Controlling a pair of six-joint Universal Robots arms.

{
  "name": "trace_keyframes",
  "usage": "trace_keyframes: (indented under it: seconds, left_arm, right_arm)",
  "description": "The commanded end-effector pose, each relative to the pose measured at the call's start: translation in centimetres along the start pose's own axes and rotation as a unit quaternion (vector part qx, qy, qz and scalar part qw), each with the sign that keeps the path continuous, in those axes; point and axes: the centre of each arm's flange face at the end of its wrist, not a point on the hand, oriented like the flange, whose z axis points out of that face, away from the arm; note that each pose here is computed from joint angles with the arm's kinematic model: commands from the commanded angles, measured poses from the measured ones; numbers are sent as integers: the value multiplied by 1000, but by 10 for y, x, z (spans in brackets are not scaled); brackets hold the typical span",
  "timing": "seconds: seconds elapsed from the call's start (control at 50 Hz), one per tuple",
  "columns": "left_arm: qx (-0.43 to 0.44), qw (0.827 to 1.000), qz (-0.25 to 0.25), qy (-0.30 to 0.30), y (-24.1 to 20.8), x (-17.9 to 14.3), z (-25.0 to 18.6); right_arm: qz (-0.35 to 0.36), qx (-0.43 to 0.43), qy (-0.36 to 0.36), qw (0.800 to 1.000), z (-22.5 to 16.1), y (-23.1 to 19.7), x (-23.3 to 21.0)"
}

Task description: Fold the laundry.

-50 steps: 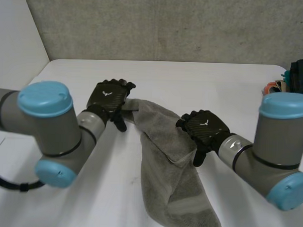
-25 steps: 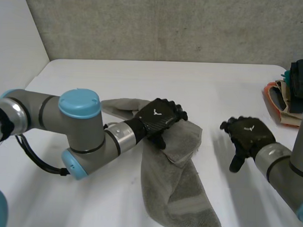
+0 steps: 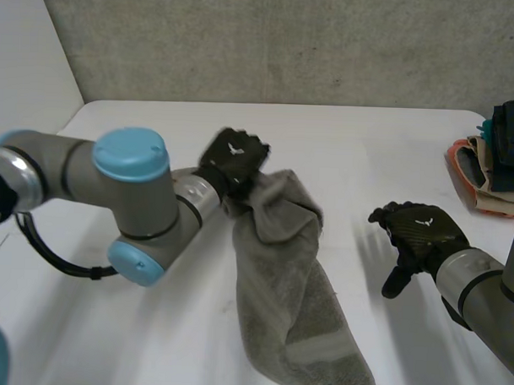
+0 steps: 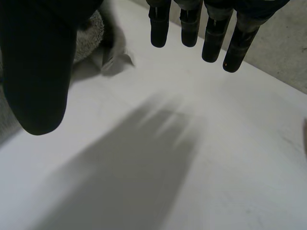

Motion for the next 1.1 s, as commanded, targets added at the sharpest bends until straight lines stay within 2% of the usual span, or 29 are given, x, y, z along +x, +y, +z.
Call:
trace_keyframes:
  seconds: [0.02,0.14,0.42,0.54,0.66,0.74,0.76,0.82,0.84,0.9,0.92,0.98,1.0,1.1]
  left_arm:
    - [10,998,1,-69,-31,-33,-18]
    - [3,995,-1,-104,-41,-46,-36]
    - [5,992,-14,-121,-60,-52,-79]
    - [14,992,-31,-124,-64,-54,-80]
    - [49,987,-27,-148,-74,-72,-68]
    - [94,980,-19,-175,-86,-86,-49]
    - [106,977,-17,-186,-90,-92,-45]
    - [157,959,-13,-236,-113,-116,-34]
    - [171,954,-13,-246,-119,-122,-33]
    - [225,934,-10,-276,-145,-136,-32]
    - [244,926,-11,-287,-152,-139,-34]
    - [251,921,-14,-297,-152,-138,-34]
    - [241,922,-19,-301,-145,-134,-36]
    - [189,933,-30,-304,-119,-119,-53]
  right_arm:
    - [67,-1,-40,997,-10,-15,-22]
    - [95,0,-66,993,-13,-30,-36]
    - [170,-23,-120,978,45,-37,-79]
    - [196,-33,-129,971,70,-28,-93]
    - [186,-8,-113,976,90,-33,-95]
    - [142,100,-71,982,97,-78,-79]
    - [115,159,-48,979,94,-104,-70]
    - [64,249,-9,966,81,-144,-59]
    - [31,309,14,951,72,-167,-54]
    - [-6,391,52,919,57,-198,-46]
    - [-29,433,74,898,48,-213,-44]
    - [-66,477,105,870,32,-226,-42]
    - [-76,479,109,868,29,-225,-43]
    - [-126,447,106,879,23,-203,-49]
